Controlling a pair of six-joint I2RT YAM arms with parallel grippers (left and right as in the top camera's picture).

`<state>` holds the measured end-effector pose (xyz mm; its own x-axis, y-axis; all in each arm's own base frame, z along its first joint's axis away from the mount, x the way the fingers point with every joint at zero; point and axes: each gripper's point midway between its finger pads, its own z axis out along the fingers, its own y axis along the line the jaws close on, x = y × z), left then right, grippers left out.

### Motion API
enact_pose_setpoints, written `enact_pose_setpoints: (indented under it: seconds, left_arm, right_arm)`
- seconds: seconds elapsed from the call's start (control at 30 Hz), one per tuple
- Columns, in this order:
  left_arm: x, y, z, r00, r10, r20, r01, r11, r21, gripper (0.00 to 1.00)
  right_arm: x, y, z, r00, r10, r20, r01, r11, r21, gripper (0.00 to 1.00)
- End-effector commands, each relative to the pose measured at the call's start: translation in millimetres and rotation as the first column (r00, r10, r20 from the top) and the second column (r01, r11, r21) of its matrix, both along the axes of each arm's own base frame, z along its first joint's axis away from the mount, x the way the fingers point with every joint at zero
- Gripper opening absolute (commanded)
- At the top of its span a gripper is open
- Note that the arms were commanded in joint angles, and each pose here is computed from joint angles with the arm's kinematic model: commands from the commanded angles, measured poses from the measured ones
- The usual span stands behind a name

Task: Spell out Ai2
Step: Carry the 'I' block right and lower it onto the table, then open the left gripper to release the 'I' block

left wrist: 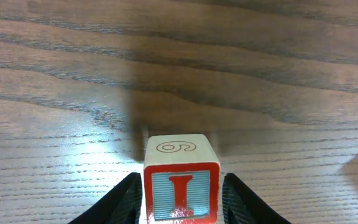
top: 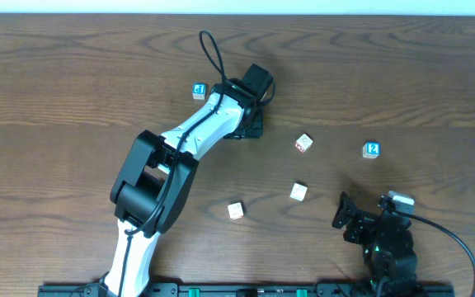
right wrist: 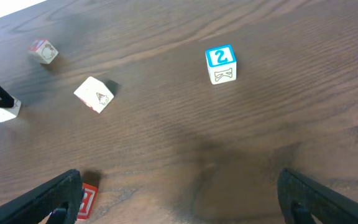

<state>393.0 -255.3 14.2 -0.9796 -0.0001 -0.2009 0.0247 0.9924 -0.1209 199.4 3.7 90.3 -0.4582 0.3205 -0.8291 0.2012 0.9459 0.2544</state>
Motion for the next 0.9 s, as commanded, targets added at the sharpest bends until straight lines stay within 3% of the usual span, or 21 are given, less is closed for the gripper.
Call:
enact_pose_setpoints:
  seconds: [0.0,0.13,0.4,0.73,0.87]
  left_arm:
    - [1,-2,-2,1.0,0.003,-0.005,-0.003,1.0,-0.002,0.43]
    - [3,-3,-2,1.0,-0.017,0.007,0.017,1.0,-0.003,0.44]
    - [6,-5,-1,0.999,-0.048,0.023,0.049,0.999,-0.004,0.59]
    - [10,-6,0,0.998,-0.046,0.037,0.047,0.999,-0.011,0.62]
    - [23,-9,7,0.99,-0.097,0.102,0.097,0.995,0.002,0.62]
  right_arm:
    - [0,-1,0,1.0,-0.014,0.002,0.014,1.0,0.015,0.99]
    - [0,-1,0,1.0,-0.014,0.003,0.014,1.0,0.015,0.99]
    - [0,-1,0,1.0,-0.014,0.002,0.014,1.0,0.015,0.99]
    - [0,-1,0,1.0,-0.014,0.003,0.014,1.0,0.015,0.99]
    - [0,-1,0,1.0,-0.014,0.003,0.014,1.0,0.015,0.99]
